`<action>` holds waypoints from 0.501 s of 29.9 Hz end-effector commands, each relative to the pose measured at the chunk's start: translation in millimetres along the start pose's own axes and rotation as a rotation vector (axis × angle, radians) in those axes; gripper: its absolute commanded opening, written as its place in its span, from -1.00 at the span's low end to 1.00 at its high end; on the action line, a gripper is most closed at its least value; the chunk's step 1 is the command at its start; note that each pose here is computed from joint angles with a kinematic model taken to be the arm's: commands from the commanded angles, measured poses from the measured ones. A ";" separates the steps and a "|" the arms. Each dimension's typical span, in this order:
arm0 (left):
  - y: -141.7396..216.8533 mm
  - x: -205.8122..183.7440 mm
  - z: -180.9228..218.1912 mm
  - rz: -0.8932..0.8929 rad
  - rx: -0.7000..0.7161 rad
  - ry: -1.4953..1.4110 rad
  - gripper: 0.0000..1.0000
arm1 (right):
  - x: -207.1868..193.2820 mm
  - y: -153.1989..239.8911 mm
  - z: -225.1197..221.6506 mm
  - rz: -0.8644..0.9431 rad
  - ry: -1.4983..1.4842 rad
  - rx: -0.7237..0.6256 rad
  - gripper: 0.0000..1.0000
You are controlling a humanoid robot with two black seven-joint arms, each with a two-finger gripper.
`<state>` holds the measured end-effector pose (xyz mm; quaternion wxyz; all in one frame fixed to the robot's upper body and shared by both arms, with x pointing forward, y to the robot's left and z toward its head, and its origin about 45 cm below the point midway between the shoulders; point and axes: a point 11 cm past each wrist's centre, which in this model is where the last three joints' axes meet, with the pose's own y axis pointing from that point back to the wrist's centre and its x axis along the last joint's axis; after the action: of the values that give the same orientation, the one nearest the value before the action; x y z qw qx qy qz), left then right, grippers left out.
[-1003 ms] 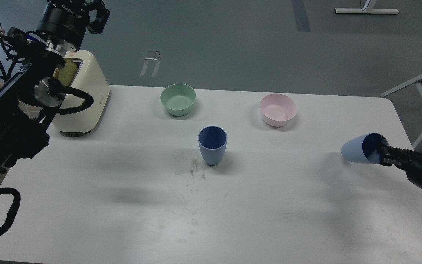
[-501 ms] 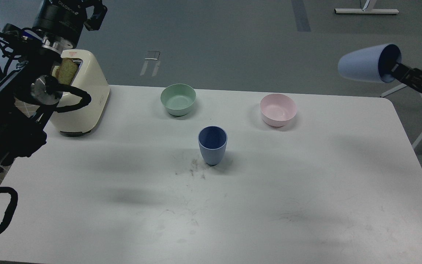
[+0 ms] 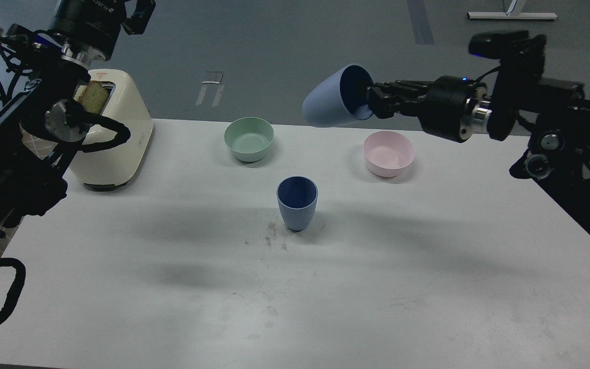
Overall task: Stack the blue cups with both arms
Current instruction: 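Lift the blue cup with the right gripper and tip it over the center cup, then lower the held cup into the center blue cup with the right gripper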
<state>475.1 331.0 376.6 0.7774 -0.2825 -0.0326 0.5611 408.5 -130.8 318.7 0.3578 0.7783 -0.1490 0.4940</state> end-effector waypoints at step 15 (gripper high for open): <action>-2.9 -6.5 -0.9 -0.026 -0.004 0.017 0.95 | -42.0 -54.2 -36.3 -0.167 0.082 0.003 -1.00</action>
<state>475.4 324.4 378.9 0.7842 -0.2881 -0.0309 0.5487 401.0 -72.8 280.6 0.3958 0.7664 -0.0797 0.4997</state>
